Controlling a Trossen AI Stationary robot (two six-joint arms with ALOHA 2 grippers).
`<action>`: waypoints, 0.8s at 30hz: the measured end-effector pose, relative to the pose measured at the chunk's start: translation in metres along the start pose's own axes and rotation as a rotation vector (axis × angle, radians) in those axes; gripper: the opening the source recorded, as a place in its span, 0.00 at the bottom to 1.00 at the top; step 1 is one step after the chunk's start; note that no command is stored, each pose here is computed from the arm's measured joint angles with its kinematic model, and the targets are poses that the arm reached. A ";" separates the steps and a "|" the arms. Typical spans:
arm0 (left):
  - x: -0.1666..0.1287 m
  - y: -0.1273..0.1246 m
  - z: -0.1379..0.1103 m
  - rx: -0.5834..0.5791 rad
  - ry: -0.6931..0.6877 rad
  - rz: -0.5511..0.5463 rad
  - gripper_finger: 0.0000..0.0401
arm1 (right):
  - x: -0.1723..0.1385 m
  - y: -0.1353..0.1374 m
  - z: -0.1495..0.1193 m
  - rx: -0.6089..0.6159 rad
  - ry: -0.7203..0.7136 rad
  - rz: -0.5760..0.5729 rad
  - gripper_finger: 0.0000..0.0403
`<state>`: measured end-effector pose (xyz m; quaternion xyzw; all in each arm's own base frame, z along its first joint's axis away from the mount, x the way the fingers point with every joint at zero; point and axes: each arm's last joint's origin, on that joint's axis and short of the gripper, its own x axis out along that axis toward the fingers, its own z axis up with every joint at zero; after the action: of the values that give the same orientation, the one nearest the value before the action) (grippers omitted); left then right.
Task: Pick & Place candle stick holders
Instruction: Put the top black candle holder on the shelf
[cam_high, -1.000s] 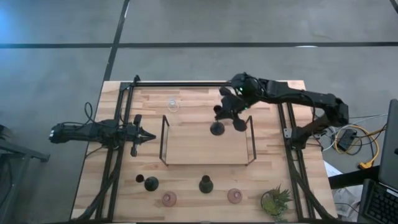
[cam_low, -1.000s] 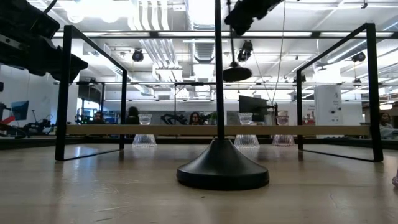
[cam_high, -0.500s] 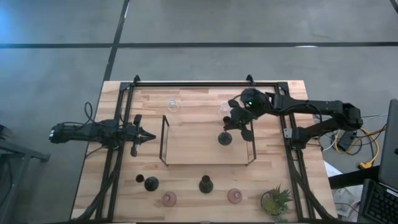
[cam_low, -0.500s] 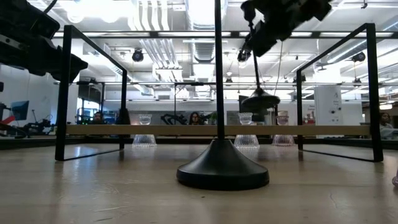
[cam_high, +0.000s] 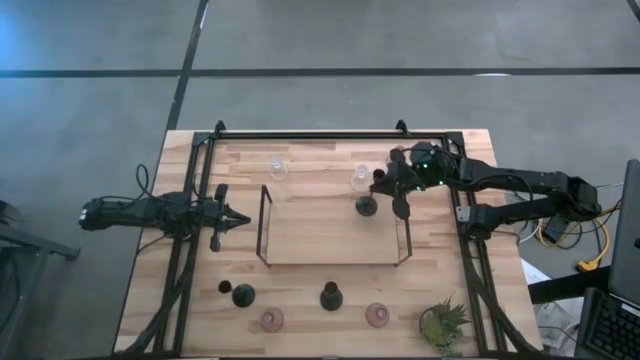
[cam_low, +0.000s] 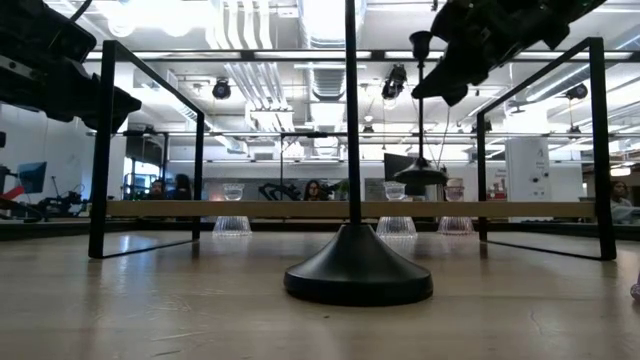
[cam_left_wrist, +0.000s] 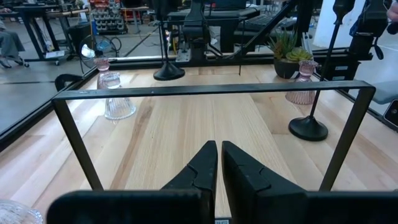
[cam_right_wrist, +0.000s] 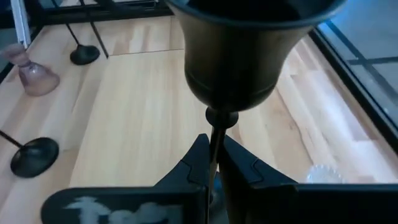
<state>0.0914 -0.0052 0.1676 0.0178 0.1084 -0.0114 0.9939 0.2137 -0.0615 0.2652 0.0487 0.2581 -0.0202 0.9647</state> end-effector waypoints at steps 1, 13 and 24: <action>0.000 0.000 0.000 0.000 0.000 0.000 0.07 | -0.001 0.000 -0.001 0.007 0.000 -0.001 0.03; 0.000 0.000 0.000 0.000 0.000 0.000 0.07 | -0.003 -0.001 -0.017 0.050 0.080 -0.078 0.03; 0.000 0.000 0.000 0.000 0.000 0.000 0.07 | -0.003 -0.001 -0.020 0.067 0.115 -0.100 0.03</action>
<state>0.0914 -0.0052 0.1676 0.0178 0.1084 -0.0113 0.9939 0.2010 -0.0603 0.2489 0.0691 0.3141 -0.0739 0.9440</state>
